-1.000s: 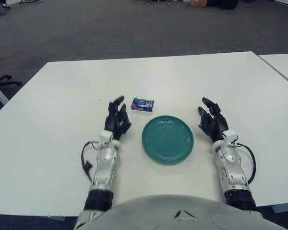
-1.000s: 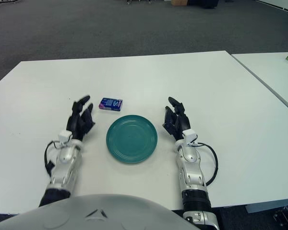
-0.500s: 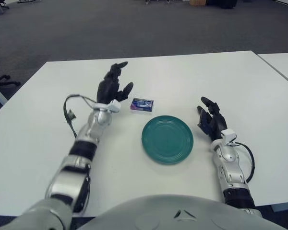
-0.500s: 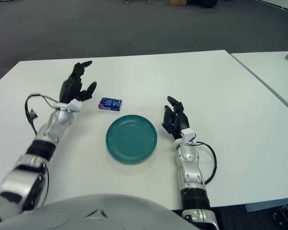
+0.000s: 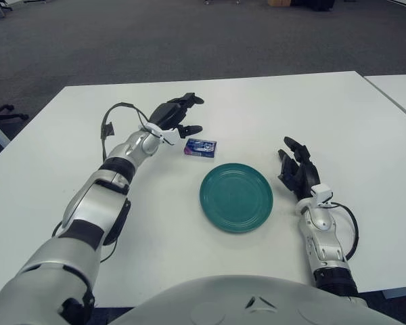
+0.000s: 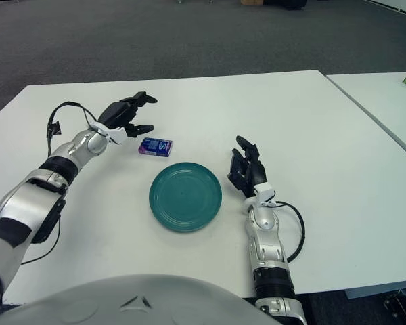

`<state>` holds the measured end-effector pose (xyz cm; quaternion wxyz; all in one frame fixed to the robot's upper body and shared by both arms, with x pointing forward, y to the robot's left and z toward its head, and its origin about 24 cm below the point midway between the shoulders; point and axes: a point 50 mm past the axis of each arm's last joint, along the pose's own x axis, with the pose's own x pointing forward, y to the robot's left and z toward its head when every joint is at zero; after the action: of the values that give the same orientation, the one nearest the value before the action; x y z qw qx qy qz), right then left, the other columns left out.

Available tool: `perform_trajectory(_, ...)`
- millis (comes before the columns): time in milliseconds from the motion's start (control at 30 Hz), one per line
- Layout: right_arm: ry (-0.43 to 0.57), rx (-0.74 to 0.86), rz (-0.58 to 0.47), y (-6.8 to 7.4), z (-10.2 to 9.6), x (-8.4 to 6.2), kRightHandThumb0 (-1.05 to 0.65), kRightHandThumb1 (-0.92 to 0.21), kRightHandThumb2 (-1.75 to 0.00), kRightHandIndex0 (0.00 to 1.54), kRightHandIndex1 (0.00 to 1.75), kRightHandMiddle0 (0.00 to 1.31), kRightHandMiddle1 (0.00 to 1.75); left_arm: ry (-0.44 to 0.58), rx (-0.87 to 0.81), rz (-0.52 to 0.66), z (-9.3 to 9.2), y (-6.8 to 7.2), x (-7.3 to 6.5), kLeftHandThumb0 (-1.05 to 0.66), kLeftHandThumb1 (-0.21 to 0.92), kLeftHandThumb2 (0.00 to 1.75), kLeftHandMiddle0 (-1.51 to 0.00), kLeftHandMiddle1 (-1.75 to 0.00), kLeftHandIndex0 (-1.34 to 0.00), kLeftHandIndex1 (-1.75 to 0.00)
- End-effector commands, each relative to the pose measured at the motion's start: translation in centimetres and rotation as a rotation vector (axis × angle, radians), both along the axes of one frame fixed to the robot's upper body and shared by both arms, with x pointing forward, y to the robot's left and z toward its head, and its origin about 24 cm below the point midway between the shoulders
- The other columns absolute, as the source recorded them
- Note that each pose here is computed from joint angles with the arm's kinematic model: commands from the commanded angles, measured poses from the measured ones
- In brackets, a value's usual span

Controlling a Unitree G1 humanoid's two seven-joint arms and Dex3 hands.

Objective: Put the gum into the plate.

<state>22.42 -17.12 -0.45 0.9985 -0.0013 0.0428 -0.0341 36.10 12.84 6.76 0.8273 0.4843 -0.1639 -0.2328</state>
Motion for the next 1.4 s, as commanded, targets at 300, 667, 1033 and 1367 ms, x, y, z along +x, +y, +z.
perform_trajectory(300,0.138,0.027,-0.013,0.0,-2.3,-1.5,-0.78,-0.92,-0.87,0.35,0.02,0.00,0.60,0.146,0.167,-0.025,-1.6,-1.6,0.3,-0.87,0.92,0.26,-0.33,0.00,-0.14,-1.16)
perform_trajectory(667,0.144,0.027,-0.021,0.0,-2.4,-1.8,-0.78,-0.92,-0.89,0.38,0.03,0.00,0.62,0.328,0.250,-0.031,-3.5,-2.4,-0.1,-0.90,0.92,0.23,-0.29,0.00,-0.10,-1.26)
perform_trajectory(1033,0.161,0.034,-0.025,-0.2,-2.4,-1.9,-0.81,-0.92,-0.88,0.39,0.03,0.00,0.65,0.419,0.293,-0.064,-3.9,-2.5,-0.3,-0.97,0.92,0.27,-0.27,0.00,-0.03,-1.24)
perform_trajectory(1367,0.156,0.035,-0.034,-0.3,-2.3,-1.7,-0.79,-0.92,-0.86,0.39,0.02,0.00,0.65,0.463,0.329,-0.048,-4.6,-2.4,-0.5,-1.03,0.92,0.29,-0.23,0.00,0.00,-0.95)
